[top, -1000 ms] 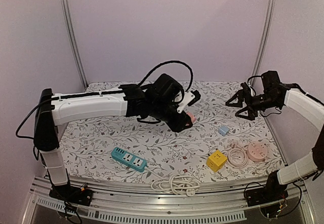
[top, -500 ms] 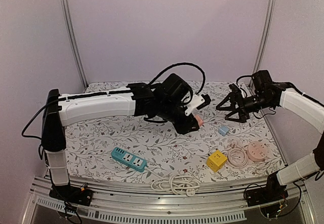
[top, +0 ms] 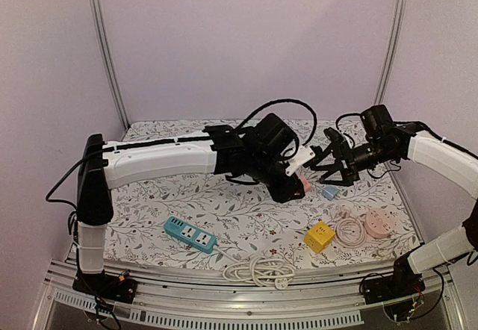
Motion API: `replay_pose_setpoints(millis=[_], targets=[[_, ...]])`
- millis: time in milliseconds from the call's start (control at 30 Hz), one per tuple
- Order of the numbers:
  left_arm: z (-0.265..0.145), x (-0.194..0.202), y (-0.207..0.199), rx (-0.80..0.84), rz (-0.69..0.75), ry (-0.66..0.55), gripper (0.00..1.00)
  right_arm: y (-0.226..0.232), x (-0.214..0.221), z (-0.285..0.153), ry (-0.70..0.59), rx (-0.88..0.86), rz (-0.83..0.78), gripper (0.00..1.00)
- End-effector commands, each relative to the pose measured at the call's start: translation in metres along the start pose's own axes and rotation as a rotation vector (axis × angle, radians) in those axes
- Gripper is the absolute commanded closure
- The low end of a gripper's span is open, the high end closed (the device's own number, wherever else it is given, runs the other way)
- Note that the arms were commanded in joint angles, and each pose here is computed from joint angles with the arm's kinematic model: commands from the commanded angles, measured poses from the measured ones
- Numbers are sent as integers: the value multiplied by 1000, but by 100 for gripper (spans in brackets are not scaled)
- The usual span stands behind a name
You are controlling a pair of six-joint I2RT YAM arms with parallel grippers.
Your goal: Insert the plug
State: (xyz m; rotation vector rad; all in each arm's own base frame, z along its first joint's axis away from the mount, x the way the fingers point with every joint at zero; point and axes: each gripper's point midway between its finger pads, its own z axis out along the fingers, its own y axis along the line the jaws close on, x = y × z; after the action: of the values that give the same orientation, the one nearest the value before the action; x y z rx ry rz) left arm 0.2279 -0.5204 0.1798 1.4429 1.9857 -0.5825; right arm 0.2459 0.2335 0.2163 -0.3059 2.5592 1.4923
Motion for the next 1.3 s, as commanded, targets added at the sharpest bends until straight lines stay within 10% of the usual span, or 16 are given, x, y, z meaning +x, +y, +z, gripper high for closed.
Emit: replay_pose_setpoints(millis=[0, 1267], targets=[[4, -6, -14, 35, -3, -5, 100, 14, 4, 7, 44, -49, -19, 13], [11, -9, -34, 46, 43, 4, 100, 7, 33, 23, 160, -87, 15, 43]])
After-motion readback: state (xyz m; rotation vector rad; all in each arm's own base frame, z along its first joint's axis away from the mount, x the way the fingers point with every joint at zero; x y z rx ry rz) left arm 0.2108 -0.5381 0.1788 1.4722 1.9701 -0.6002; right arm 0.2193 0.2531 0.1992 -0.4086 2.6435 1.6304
